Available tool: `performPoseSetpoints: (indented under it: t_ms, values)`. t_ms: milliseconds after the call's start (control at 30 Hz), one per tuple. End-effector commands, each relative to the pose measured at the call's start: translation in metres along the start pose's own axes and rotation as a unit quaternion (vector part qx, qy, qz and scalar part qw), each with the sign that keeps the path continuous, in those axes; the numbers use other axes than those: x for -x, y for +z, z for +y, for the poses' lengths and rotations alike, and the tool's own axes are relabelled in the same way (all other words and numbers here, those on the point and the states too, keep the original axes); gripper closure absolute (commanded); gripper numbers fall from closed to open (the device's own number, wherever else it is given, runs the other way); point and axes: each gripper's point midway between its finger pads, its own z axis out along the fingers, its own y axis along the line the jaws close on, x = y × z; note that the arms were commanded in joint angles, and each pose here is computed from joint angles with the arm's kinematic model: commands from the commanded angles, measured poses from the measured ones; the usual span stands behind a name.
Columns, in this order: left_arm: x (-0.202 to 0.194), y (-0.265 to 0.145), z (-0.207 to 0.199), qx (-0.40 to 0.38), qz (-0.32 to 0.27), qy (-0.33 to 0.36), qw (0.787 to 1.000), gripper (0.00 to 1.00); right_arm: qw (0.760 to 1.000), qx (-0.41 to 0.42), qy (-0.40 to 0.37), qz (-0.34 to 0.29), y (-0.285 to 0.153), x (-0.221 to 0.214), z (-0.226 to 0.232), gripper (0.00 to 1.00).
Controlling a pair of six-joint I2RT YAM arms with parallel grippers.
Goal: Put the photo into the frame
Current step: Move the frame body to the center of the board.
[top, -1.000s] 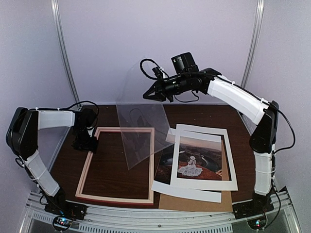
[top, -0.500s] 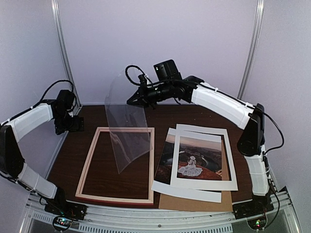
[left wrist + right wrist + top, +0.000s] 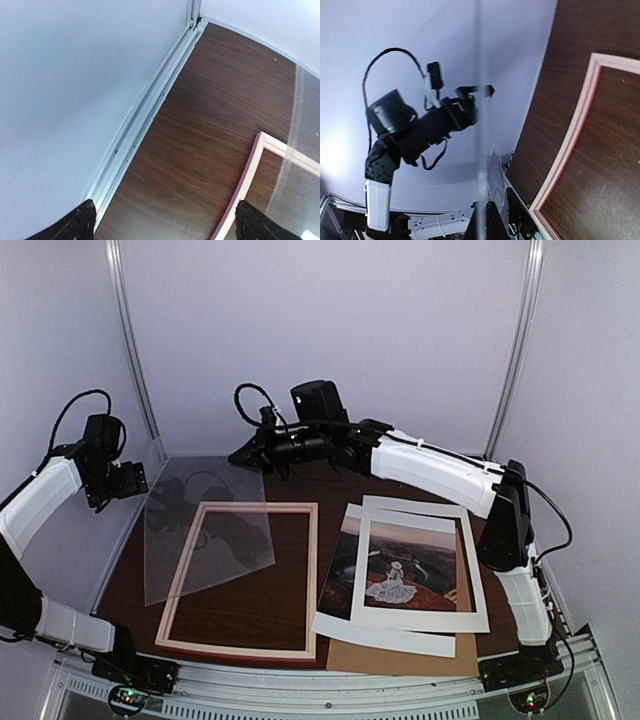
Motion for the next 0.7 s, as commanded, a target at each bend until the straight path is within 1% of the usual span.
performPoseSetpoints:
  t_ms: [0,67,167,267,333,400,467,667]
  values:
    - [0.006,-0.004,0.001,-0.008,-0.023,-0.017,1.0,0.02,0.994,-0.021,0.11,-0.018,0.016,-0.005,-0.065,1.0]
    - [0.003,-0.002,-0.001,-0.013,-0.018,-0.016,1.0,0.02,0.988,-0.038,0.149,-0.022,0.022,-0.015,-0.098,1.0]
    - [-0.001,0.002,-0.006,-0.024,-0.007,-0.015,1.0,0.02,0.979,-0.081,0.188,-0.026,0.025,-0.032,-0.145,1.0]
    - [-0.008,0.007,-0.014,-0.042,0.004,-0.012,0.999,0.02,0.971,-0.126,0.201,-0.037,0.018,-0.045,-0.182,1.0]
    - [-0.013,0.011,-0.019,-0.052,0.012,-0.009,0.999,0.02,0.967,-0.149,0.202,-0.038,0.012,-0.053,-0.198,1.0]
    - [-0.018,0.015,-0.023,-0.054,0.02,-0.004,0.998,0.02,0.964,-0.167,0.203,-0.032,0.007,-0.062,-0.211,1.0]
    - [-0.027,0.017,-0.037,-0.065,0.03,0.015,0.997,0.02,0.962,-0.18,0.203,-0.026,0.004,-0.069,-0.219,1.0]
    - [-0.05,0.033,-0.055,-0.079,0.067,0.034,0.994,0.02,0.961,-0.209,0.179,-0.022,-0.007,-0.076,-0.227,1.0]
